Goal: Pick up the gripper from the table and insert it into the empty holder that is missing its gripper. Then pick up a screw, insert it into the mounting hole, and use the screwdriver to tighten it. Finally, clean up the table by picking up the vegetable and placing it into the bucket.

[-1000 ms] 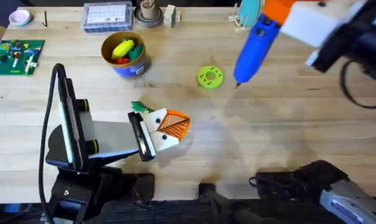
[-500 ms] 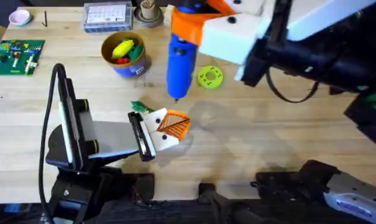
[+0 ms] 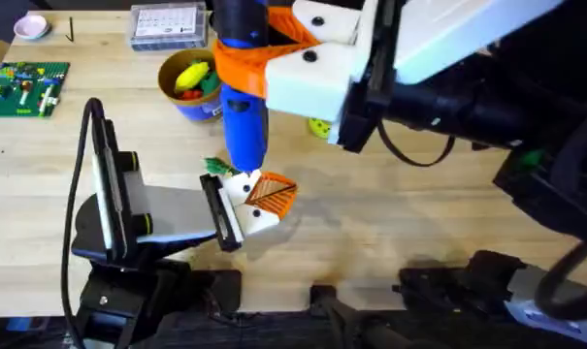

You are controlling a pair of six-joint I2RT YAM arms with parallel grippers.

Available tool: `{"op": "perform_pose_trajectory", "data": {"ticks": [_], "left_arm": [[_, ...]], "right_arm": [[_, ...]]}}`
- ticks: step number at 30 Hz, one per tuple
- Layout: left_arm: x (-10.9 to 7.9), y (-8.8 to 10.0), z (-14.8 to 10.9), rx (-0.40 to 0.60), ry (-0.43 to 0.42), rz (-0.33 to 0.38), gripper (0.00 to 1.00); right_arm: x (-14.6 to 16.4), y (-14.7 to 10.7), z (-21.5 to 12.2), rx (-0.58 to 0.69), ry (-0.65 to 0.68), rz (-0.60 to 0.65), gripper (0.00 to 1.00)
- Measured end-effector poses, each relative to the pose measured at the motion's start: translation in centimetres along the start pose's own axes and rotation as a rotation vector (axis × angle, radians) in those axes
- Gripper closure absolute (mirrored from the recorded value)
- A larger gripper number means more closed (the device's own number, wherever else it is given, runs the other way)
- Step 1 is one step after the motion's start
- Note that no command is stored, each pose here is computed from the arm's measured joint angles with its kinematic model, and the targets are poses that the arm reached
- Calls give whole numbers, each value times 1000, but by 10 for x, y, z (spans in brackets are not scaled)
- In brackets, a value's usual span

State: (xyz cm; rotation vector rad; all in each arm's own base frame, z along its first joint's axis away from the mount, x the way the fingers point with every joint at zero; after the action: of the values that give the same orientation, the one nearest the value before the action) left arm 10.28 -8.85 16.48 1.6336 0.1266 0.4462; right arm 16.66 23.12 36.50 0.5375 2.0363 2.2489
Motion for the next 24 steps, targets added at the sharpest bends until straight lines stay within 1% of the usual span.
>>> {"op": "perform_pose_trajectory", "data": {"ticks": [4, 8, 19, 24], "left_arm": [[0, 0, 0, 0, 0, -50, 997], [0, 0, 0, 0, 0, -78, 997], [0, 0, 0, 0, 0, -96, 997], [0, 0, 0, 0, 0, -96, 997]], "right_arm": [[0, -5, 4, 18, 5, -28, 980], [1, -6, 4, 23, 11, -42, 980], [5, -7, 5, 32, 67, -50, 980], [4, -9, 11, 27, 78, -54, 980]]}}
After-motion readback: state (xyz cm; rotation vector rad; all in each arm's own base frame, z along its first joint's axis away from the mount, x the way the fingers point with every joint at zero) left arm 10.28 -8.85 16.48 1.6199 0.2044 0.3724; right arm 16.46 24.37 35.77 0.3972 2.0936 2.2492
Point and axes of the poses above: each hand's point on the last joint's axis, 136 mm out from that joint toward the fingers, its own z axis out along the fingers, its own x axis along the line the jaws close on, y = z × x, the point moved 9 cm from there along -z, back along the fingers, and after that the axes turned 10 degrees about z, right-handed, at the moved point
